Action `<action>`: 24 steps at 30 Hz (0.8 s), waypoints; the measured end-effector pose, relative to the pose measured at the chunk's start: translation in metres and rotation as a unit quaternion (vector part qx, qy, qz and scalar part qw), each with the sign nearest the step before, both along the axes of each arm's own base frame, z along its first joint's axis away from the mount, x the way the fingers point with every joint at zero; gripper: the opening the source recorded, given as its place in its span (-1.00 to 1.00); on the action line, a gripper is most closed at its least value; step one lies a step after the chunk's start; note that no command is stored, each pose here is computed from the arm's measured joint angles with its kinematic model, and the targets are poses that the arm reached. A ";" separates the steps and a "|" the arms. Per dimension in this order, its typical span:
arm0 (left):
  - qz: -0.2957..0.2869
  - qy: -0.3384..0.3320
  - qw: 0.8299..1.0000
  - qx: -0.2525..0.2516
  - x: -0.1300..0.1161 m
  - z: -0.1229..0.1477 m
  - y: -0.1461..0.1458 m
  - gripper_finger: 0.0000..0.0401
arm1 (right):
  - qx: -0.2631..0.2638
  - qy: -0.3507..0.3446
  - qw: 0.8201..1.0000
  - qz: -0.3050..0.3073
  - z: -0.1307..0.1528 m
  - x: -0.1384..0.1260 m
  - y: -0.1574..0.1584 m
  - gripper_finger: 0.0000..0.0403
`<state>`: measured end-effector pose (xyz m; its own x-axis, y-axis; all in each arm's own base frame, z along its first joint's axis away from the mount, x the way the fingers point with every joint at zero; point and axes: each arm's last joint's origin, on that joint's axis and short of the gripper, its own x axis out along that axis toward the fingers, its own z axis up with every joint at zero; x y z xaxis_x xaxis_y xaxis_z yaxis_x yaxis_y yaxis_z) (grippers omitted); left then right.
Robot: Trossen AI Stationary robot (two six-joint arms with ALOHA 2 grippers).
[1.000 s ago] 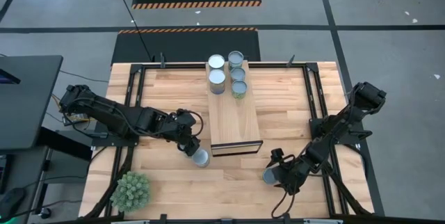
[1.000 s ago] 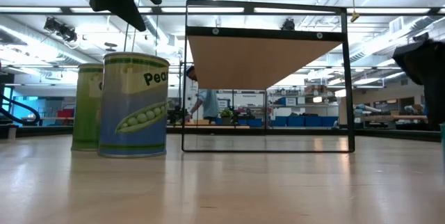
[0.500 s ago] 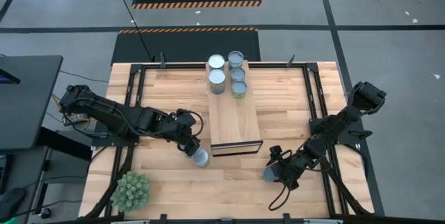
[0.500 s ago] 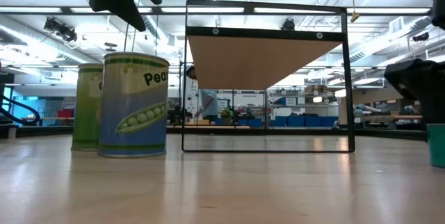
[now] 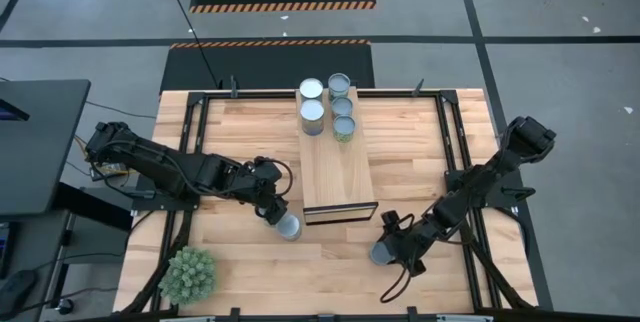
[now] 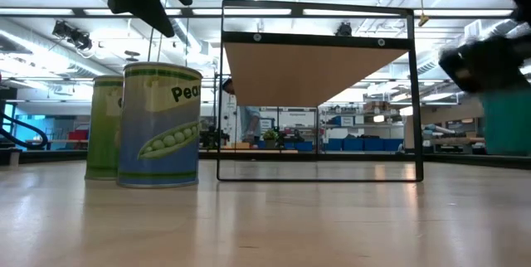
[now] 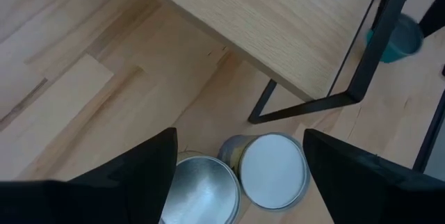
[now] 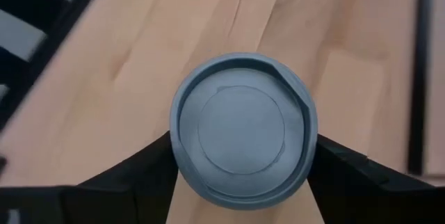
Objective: Pick and place cans onto a shelf
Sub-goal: Put the canned tuna on the shelf
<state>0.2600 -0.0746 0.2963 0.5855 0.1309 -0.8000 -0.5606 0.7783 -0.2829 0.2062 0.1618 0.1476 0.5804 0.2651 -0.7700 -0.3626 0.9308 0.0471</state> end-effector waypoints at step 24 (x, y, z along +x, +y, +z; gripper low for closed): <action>-0.024 0.022 0.999 -0.020 -0.001 -0.002 0.004 0.57 | -0.080 0.056 0.973 -0.208 0.096 -0.047 -0.115 0.39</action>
